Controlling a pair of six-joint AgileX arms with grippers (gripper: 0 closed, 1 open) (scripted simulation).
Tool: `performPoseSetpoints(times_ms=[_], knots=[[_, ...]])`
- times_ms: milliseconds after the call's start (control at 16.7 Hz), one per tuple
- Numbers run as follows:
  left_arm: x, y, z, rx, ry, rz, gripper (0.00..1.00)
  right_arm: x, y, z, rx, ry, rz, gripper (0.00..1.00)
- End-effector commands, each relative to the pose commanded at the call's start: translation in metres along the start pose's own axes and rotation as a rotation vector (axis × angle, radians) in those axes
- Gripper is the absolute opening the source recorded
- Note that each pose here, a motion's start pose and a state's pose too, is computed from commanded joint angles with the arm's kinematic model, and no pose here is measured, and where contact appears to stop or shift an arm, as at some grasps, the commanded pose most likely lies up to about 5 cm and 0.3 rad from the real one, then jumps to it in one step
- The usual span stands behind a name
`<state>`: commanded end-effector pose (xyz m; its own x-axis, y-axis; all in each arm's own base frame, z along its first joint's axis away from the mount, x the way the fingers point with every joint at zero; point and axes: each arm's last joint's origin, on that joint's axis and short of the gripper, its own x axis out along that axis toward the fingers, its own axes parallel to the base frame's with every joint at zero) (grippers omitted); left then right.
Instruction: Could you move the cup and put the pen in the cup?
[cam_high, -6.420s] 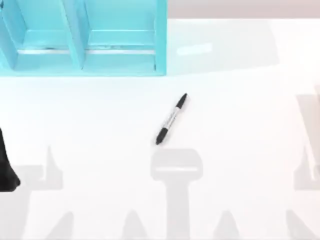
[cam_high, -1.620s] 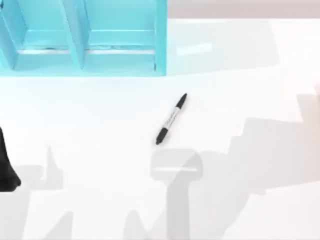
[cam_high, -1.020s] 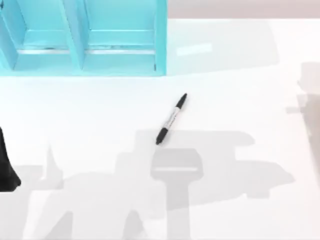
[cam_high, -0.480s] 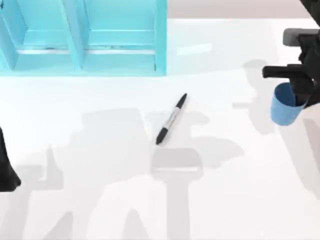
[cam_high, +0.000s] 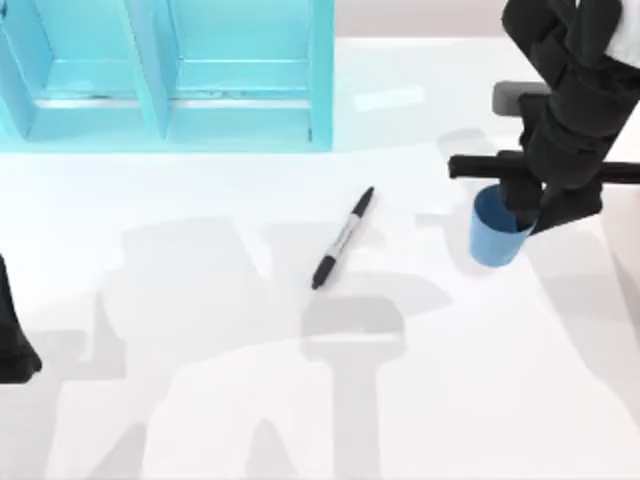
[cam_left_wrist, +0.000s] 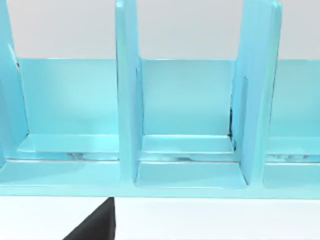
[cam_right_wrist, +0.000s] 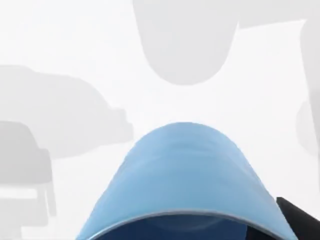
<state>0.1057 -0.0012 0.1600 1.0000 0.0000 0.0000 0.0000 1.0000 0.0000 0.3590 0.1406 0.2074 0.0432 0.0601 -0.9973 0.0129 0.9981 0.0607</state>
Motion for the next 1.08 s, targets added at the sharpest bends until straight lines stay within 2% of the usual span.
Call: performPoseSetpoints(times_ms=[420, 660, 1080], knots=[[0.000, 0.000, 0.000, 0.000, 0.000, 0.000, 1.00, 0.043, 0.006, -0.001, -0.004, -0.003, -0.001, 0.00], [0.000, 0.000, 0.000, 0.000, 0.000, 0.000, 1.00, 0.046, 0.007, -0.001, -0.004, 0.000, -0.003, 0.00], [0.000, 0.000, 0.000, 0.000, 0.000, 0.000, 1.00, 0.046, 0.007, -0.001, -0.004, 0.000, -0.003, 0.53]])
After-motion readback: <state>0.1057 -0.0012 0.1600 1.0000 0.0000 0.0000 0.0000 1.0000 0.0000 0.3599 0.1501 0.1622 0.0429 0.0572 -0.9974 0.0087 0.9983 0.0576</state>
